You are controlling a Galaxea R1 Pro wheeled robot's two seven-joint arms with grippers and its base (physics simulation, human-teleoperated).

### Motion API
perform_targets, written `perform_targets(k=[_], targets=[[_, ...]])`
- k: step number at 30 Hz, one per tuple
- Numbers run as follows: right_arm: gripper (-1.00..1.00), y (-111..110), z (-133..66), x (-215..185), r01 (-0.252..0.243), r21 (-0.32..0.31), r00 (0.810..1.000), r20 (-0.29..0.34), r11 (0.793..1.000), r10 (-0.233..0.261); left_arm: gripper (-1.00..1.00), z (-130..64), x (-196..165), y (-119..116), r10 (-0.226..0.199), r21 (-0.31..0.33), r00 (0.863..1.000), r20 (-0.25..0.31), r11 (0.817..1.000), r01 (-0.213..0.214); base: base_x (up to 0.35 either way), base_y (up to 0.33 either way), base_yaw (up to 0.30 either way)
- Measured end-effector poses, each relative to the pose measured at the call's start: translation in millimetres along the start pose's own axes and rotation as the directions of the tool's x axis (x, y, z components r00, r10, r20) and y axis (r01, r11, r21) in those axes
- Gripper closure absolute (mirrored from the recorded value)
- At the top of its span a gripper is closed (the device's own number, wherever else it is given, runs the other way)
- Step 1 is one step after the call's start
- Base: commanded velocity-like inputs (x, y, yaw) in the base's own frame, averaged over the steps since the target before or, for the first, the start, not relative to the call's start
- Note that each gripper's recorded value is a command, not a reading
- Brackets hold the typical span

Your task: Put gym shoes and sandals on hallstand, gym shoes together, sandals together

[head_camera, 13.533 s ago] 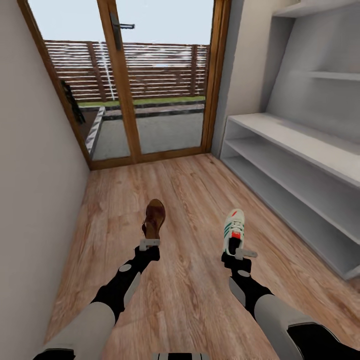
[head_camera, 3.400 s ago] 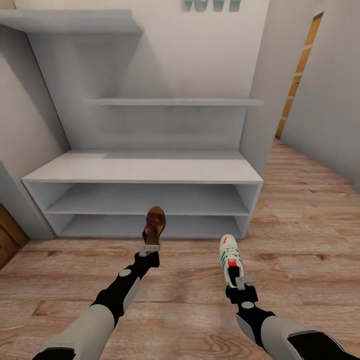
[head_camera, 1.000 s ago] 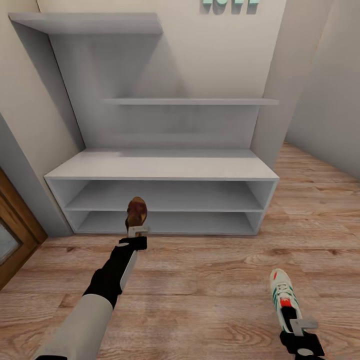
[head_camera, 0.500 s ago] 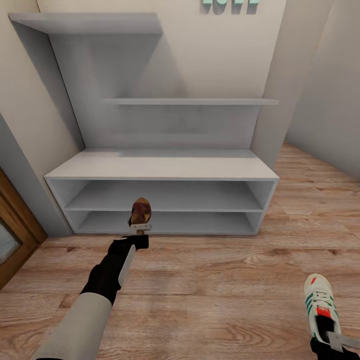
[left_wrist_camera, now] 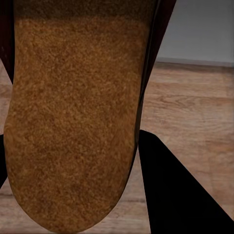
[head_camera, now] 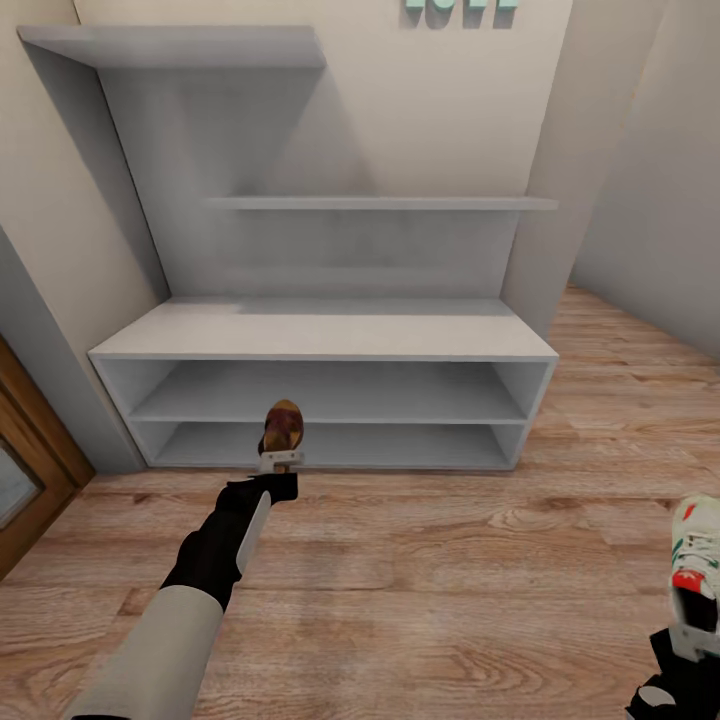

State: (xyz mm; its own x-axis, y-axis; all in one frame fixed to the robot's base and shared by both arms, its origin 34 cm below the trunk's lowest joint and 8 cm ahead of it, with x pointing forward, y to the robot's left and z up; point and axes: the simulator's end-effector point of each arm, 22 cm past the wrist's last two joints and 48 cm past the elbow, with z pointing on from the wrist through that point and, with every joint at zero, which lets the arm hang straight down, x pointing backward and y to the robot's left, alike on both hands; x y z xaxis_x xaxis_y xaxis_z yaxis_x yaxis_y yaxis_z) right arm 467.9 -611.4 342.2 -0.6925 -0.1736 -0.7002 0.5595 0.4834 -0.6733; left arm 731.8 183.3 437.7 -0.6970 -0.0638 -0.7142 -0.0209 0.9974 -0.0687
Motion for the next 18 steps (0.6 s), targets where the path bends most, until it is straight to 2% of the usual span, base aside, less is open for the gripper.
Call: perform_targets(k=[4,14,18], targets=[[1.00,14,-10.8,-17,0.057,-0.013,0.996,0.072,0.998,-0.056,1.00,-0.5,-2,0,0.000,0.000,1.000,0.004,1.000,0.000,0.000,0.000,0.000],[1.00,25,-19.0,-22,0.073,-0.027,0.993,0.094,0.997,-0.070,1.00,-1.1,-4,0,-0.001,0.001,1.000,0.009,1.000,0.001,0.055,0.000,0.000],[1.00,25,-19.4,-22,0.073,-0.028,0.993,0.094,0.997,-0.070,1.00,-1.4,-4,-1,-0.001,0.002,1.000,0.009,1.000,0.001,0.181,0.000,0.000]])
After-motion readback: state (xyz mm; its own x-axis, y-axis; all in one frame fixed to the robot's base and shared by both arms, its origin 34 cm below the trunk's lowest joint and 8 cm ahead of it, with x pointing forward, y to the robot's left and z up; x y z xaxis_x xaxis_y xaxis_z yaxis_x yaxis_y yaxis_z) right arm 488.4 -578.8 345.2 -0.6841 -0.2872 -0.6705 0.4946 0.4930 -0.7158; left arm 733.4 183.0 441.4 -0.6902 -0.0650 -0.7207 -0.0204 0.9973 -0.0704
